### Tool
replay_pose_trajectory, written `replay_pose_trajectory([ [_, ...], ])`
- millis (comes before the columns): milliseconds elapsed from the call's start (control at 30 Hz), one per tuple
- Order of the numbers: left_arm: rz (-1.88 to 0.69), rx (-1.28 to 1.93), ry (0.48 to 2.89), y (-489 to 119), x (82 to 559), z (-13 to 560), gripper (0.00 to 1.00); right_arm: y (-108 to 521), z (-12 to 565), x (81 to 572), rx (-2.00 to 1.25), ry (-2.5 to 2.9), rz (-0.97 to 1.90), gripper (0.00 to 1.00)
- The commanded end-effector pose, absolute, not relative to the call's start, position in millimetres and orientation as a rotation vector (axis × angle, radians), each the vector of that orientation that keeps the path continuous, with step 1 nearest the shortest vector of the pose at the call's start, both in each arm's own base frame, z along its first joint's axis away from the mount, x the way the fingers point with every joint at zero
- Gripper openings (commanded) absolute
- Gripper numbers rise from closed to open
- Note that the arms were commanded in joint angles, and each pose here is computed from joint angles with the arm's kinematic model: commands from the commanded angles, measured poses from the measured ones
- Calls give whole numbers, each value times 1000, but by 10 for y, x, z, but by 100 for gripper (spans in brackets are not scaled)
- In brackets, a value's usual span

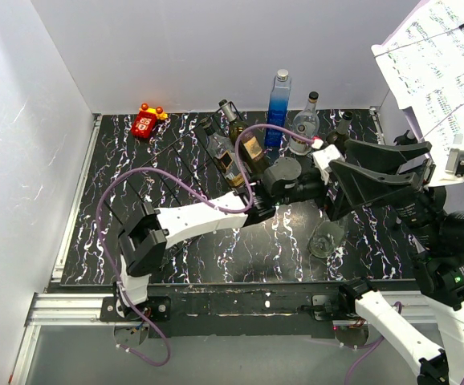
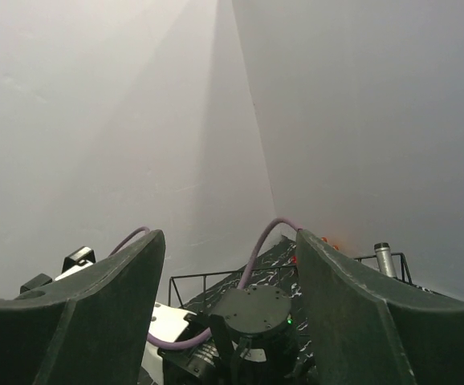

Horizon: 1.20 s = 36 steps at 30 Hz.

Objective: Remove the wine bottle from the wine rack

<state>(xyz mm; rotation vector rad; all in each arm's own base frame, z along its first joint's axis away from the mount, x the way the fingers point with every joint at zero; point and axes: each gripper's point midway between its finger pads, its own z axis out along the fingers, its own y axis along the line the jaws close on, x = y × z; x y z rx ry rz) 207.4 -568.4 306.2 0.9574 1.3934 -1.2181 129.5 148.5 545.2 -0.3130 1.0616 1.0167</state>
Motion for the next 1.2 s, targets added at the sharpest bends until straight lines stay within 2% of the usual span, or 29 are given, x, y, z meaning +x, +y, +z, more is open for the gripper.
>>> replay_pose_trajectory([
  [0, -1234, 770, 1321, -5333, 2081, 3855, 98, 1395, 5639, 1176, -309, 998, 996, 74],
  [133, -1178, 635, 1414, -5141, 2227, 3912, 98, 1397, 5587, 1200, -305, 1023, 990, 74],
  [367, -890, 319, 1610, -4524, 2686, 3755, 98, 1341, 5472, 1271, -292, 1063, 924, 74],
  [467, -754, 244, 1685, -4241, 2837, 3569, 98, 1304, 5443, 1298, -273, 1072, 902, 74],
  [633, -589, -82, 1864, -3577, 3212, 3199, 97, 1314, 5315, 1407, -271, 1127, 867, 74],
  [733, -531, -301, 1905, -3119, 3477, 3071, 86, 1341, 5186, 1492, -272, 1187, 853, 74],
  [867, -287, -555, 1912, -2548, 3815, 3057, 78, 1365, 5094, 1517, -271, 1206, 863, 74],
  [1000, -105, -654, 1944, -2198, 4082, 2968, 70, 1392, 5029, 1538, -274, 1223, 871, 74],
  [1167, -40, -672, 1970, -2061, 4381, 2841, 65, 1397, 5003, 1550, -275, 1231, 868, 74],
])
